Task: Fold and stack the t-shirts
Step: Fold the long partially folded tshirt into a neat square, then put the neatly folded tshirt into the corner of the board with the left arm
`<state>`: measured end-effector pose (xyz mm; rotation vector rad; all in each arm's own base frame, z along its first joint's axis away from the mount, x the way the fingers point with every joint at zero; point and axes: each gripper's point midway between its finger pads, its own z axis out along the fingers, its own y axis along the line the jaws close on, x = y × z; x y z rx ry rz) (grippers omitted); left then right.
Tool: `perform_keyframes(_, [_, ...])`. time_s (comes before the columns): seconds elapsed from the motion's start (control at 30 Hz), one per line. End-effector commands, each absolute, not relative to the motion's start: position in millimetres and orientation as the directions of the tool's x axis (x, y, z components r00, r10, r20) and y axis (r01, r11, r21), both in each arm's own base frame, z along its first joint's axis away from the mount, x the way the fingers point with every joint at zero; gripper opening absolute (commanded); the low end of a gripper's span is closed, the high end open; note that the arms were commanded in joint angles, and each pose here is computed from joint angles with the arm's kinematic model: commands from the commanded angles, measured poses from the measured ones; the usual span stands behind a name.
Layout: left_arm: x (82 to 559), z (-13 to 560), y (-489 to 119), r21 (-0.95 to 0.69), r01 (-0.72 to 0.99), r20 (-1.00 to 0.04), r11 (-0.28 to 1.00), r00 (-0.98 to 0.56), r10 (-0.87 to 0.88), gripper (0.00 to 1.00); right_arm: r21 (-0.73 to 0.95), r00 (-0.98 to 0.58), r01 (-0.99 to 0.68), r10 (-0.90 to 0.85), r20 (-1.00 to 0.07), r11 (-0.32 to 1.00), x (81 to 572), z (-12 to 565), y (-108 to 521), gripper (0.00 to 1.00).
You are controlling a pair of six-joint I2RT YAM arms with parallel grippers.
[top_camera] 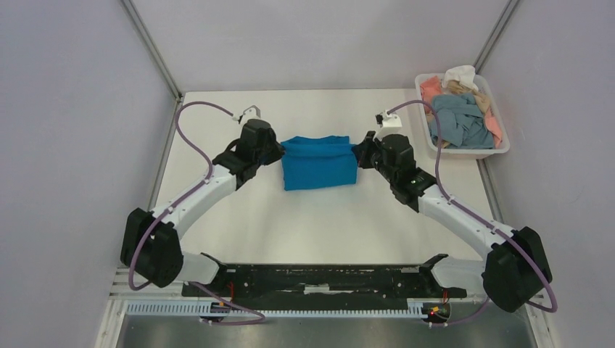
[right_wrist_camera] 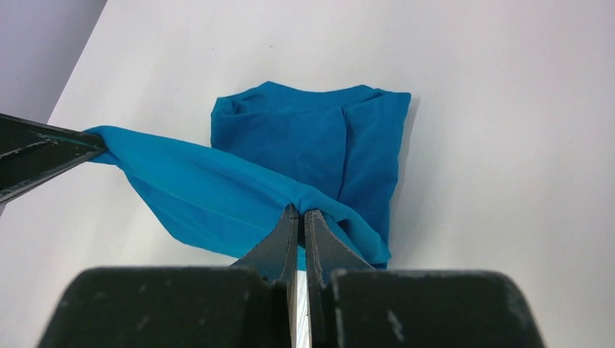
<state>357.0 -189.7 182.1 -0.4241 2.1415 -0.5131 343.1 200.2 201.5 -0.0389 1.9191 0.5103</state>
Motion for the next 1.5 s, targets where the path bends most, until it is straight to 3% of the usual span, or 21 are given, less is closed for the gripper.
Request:
perform_keyframes(0.0, [394.3, 199.6, -186.9, -0.5, -0.071, -0.708, 0.863, -0.541, -0.455, 0.02, 0.341, -0.33, -0.321, 0.233, -0.915, 0.884, 375.6, 233.0, 204.7, 0.0])
perform_keyframes(0.3, [453.7, 162.5, -177.3, -0.471, -0.125, -0.669, 0.873, -0.594, -0.447, 0.02, 0.398, -0.363, -0.336, 0.273, -0.891, 0.854, 434.9, 216.1, 205.6, 0.0])
perform_keyframes(0.63, [518.3, 85.1, -182.8, -0.418, -0.193, -0.576, 0.888, -0.699, -0.423, 0.02, 0.455, -0.473, -0.254, 0.3, -0.828, 0.854, 503.4, 132.9, 201.4, 0.02])
perform_keyframes(0.7, [530.3, 80.6, -181.0, -0.395, -0.208, -0.567, 0.895, -0.711, -0.415, 0.08, 0.437, -0.485, -0.255, 0.277, -0.83, 0.863, 522.8, 122.9, 201.0, 0.11])
perform_keyframes(0.73, [536.2, 81.9, -179.4, -0.387, -0.215, -0.566, 0.897, -0.712, -0.415, 0.15, 0.423, -0.504, -0.26, 0.252, -0.826, 0.868, 531.8, 116.4, 200.6, 0.12])
perform_keyframes(0.77, [537.9, 81.5, -179.1, -0.383, -0.22, -0.557, 0.897, -0.72, -0.415, 0.25, 0.417, -0.527, -0.26, 0.234, -0.817, 0.871, 540.2, 112.0, 202.2, 0.21])
perform_keyframes(0.87, [541.5, 98.2, -184.1, -0.417, -0.194, -0.566, 0.888, -0.709, -0.421, 0.73, 0.38, -0.523, -0.315, 0.176, -0.834, 0.87, 551.8, 126.5, 207.7, 0.64])
perform_keyframes(0.9, [541.2, 104.8, -185.8, -0.428, -0.181, -0.572, 0.886, -0.705, -0.42, 0.78, 0.372, -0.516, -0.322, 0.168, -0.84, 0.87, 550.5, 132.1, 207.0, 0.72])
perform_keyframes(0.97, [538.1, 123.4, -190.1, -0.459, -0.151, -0.576, 0.875, -0.699, -0.423, 0.79, 0.359, -0.509, -0.318, 0.161, -0.846, 0.878, 542.6, 138.7, 202.4, 0.96])
perform_keyframes(1.17, [507.1, 144.4, -215.9, -0.553, -0.038, -0.537, 0.833, -0.747, -0.391, 0.81, 0.433, -0.524, -0.385, 0.193, -0.83, 0.815, 483.5, 148.3, 206.8, 0.98])
perform_keyframes(1.47, [467.2, 77.5, -190.1, -0.38, -0.032, -0.476, 0.925, -0.85, -0.225, 0.82, 0.393, -0.499, -0.402, 0.162, -0.851, 0.827, 389.0, 142.6, 177.8, 0.98])
